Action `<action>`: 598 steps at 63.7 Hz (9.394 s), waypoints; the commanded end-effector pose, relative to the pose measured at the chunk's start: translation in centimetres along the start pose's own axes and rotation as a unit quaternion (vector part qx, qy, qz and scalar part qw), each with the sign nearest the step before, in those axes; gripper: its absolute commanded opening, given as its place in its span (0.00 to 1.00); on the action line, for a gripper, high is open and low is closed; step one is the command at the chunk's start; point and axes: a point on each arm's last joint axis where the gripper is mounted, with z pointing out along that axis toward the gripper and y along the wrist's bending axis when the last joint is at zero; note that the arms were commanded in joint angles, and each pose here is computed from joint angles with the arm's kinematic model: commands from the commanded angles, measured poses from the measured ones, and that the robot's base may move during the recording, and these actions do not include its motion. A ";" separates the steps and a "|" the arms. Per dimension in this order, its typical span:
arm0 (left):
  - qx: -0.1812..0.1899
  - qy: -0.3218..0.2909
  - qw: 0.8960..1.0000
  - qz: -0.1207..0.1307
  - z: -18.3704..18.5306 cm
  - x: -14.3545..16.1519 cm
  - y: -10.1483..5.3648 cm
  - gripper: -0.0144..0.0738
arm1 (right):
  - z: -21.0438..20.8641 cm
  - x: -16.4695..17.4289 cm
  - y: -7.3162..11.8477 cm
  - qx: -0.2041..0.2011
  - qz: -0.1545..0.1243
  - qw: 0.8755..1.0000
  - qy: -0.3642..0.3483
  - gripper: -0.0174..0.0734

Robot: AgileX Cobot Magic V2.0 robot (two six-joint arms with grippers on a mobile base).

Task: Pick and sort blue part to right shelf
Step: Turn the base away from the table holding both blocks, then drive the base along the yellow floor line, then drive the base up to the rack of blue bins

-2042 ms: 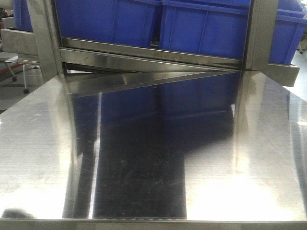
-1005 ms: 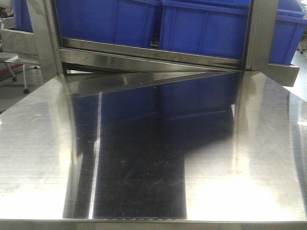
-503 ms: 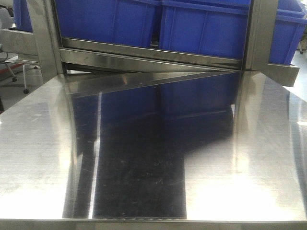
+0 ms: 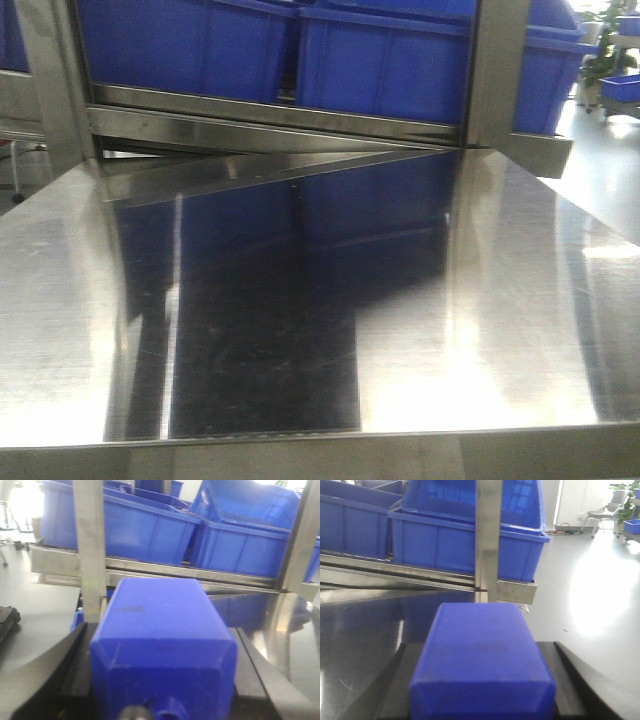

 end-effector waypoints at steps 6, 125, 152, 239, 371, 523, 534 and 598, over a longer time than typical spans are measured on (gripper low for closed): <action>-0.008 -0.046 0.999 -0.012 -0.2 -1.5 0.1 0.54 | -0.2 -1.8 0.0 0.001 -0.009 0.998 -0.057 0.63; -0.008 -0.046 0.999 -0.012 -0.2 -1.5 0.1 0.54 | -0.2 -1.8 0.0 0.001 -0.009 0.998 -0.057 0.63; -0.008 -0.046 0.999 -0.012 -0.2 -1.5 0.1 0.54 | -0.2 -1.8 0.0 0.001 -0.009 0.998 -0.057 0.63; -0.008 -0.046 0.999 -0.012 -0.2 -1.5 0.1 0.54 | -0.2 -1.8 0.0 0.001 -0.009 0.998 -0.057 0.63; -0.008 -0.046 0.999 -0.012 -0.2 -1.5 0.1 0.54 | -0.2 -1.8 0.0 0.001 -0.009 0.998 -0.057 0.63; -0.008 -0.046 0.999 -0.012 -0.2 -1.5 0.1 0.54 | -0.2 -1.8 0.0 0.001 -0.009 0.998 -0.057 0.63; -0.008 -0.046 0.999 -0.012 -0.2 -1.5 0.1 0.54 | -0.1 -1.8 0.0 0.001 -0.009 0.998 -0.057 0.63; -0.008 -0.046 0.999 -0.012 -0.2 -1.5 0.1 0.54 | -0.1 -1.8 0.0 0.001 -0.009 0.998 -0.056 0.63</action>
